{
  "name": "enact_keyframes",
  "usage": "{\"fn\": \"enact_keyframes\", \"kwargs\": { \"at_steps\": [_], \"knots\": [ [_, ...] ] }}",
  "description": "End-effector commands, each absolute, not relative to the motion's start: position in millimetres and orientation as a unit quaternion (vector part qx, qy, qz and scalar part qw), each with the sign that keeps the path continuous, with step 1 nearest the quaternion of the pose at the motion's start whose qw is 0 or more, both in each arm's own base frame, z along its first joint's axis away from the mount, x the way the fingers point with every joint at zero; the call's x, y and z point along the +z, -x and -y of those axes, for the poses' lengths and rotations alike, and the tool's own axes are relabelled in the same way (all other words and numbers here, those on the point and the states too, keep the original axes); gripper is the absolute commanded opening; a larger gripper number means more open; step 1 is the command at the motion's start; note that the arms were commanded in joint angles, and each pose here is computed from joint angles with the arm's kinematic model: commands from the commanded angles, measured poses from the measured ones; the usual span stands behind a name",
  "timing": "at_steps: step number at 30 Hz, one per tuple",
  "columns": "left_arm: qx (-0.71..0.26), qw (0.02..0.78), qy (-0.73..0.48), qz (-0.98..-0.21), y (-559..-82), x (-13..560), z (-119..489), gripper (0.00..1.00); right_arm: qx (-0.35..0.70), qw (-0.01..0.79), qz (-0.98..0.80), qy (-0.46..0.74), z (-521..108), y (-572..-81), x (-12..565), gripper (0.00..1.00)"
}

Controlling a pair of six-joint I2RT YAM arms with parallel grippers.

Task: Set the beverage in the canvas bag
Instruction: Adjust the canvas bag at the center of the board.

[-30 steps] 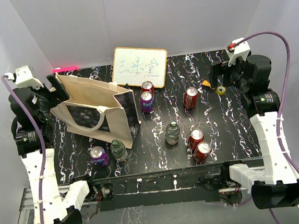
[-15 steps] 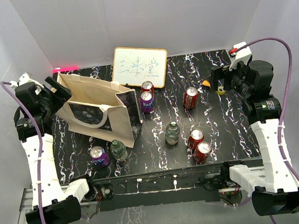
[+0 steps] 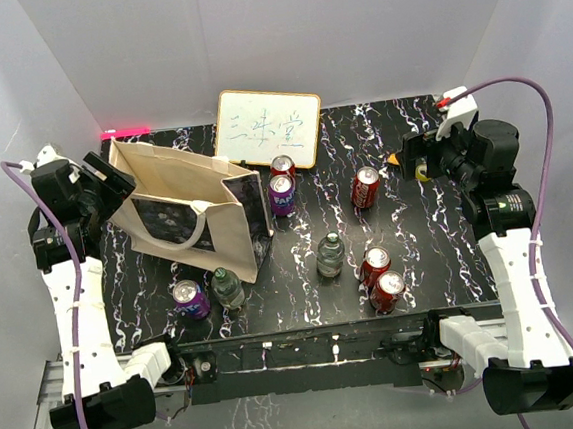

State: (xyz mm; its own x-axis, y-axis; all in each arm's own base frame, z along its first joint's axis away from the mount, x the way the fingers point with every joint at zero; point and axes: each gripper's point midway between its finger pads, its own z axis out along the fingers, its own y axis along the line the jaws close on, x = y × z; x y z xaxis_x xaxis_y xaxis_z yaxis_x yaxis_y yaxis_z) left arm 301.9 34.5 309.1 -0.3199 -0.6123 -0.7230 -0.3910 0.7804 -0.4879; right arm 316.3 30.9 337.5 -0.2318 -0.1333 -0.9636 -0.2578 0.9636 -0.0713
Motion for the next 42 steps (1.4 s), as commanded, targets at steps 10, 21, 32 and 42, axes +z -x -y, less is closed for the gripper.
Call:
{"fn": "enact_keyframes", "kwargs": {
  "at_steps": [10, 21, 32, 42],
  "knots": [
    [-0.113, 0.515, 0.215, -0.822, -329.9, 318.5, -31.1, 0.16, 0.065, 0.633, -0.760, 0.131, -36.6, -315.6, 350.6, 0.98],
    [-0.138, 0.491, 0.080, -0.857, -365.3, 329.4, -16.2, 0.00, 0.164, 0.598, -0.748, 0.235, -80.9, -313.2, 326.1, 0.98],
    [-0.308, 0.415, -0.003, -0.856, -363.2, 316.1, 45.2, 0.00, 0.232, 0.554, -0.733, 0.320, -121.3, -317.3, 294.1, 0.98],
    [-0.355, 0.398, -0.025, -0.846, -361.4, 311.5, 67.7, 0.00, 0.226, 0.536, -0.724, 0.370, -161.1, -330.9, 263.9, 0.98]
  ]
}}
